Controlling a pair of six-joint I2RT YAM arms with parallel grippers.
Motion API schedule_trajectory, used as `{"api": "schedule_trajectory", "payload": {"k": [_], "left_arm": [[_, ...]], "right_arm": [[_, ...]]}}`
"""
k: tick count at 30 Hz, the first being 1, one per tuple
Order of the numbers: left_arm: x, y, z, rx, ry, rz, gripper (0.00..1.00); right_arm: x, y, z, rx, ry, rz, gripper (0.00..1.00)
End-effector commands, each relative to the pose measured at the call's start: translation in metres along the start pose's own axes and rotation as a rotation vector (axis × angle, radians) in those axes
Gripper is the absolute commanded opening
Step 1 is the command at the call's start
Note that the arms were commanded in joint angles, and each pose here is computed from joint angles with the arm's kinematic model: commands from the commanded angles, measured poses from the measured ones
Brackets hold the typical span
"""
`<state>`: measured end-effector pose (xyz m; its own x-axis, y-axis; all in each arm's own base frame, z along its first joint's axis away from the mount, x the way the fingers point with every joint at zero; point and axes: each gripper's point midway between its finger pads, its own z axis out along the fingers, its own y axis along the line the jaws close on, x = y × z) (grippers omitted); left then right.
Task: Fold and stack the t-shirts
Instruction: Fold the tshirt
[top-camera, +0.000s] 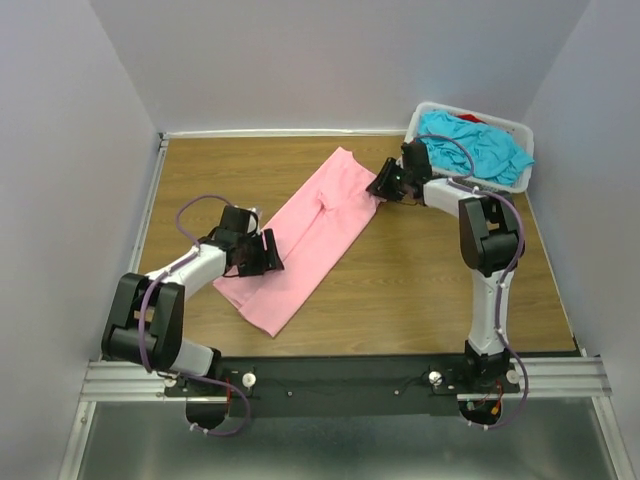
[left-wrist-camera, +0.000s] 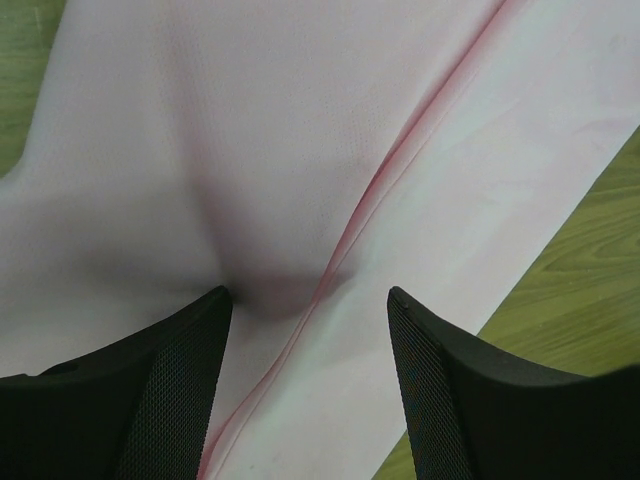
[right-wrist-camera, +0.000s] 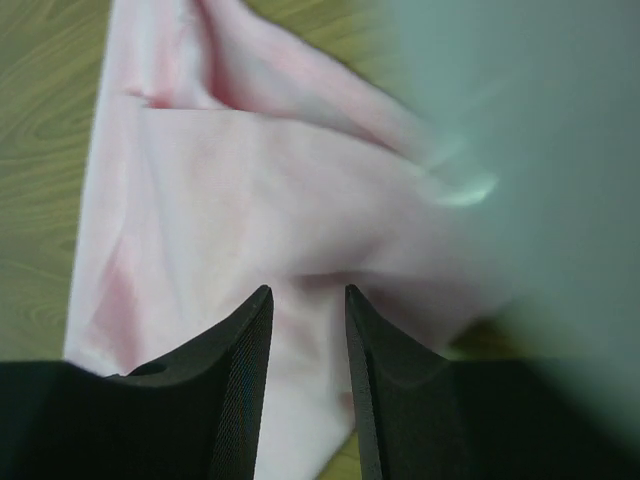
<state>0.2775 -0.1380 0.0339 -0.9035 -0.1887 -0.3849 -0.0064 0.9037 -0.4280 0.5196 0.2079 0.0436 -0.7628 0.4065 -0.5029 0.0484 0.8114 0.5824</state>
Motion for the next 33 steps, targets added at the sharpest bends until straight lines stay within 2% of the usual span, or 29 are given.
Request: {"api": "schedule_trajectory", "payload": {"k": [1,7,8,11,17,21,23,28,33], "left_arm": [[0.025,0.006,-0.005,-0.009,0.061,-0.034,0.72],[0.020,-0.002,-0.016,0.018,0.020,-0.057,0.72],[0.014,-0.007,-0.021,0.033,-0.005,-0.051,0.76],[-0.002,-0.019,-0.034,0.063,-0.064,-0.032,0.80],[-0.058,-0.041,-0.081,0.084,-0.315,0.057,0.88],[-0.089,-0.045,-0.107,0.062,-0.481,0.111,0.91],[-0.107,-0.042,-0.120,0.027,-0.584,0.140,0.91],[-0.127,-0.028,-0.133,-0.063,-0.712,0.159,0.91],[-0.125,-0.023,-0.123,-0.069,-0.719,0.153,0.91]], "right_arm": [[-0.018,-0.050,-0.006,0.054,-0.091,-0.045,0.42],[-0.005,-0.043,-0.035,0.025,-0.068,-0.100,0.46],[-0.006,-0.038,-0.040,0.010,-0.070,-0.104,0.48],[-0.013,-0.017,-0.059,-0.036,-0.094,-0.124,0.50],[-0.004,0.031,-0.078,-0.126,-0.097,-0.121,0.51],[0.031,0.057,-0.072,-0.141,-0.050,-0.127,0.51],[0.053,0.050,-0.058,-0.097,-0.015,-0.089,0.51],[0.079,0.026,-0.039,0.005,0.006,-0.068,0.51],[0.088,-0.001,-0.015,0.074,0.027,-0.161,0.51]]}}
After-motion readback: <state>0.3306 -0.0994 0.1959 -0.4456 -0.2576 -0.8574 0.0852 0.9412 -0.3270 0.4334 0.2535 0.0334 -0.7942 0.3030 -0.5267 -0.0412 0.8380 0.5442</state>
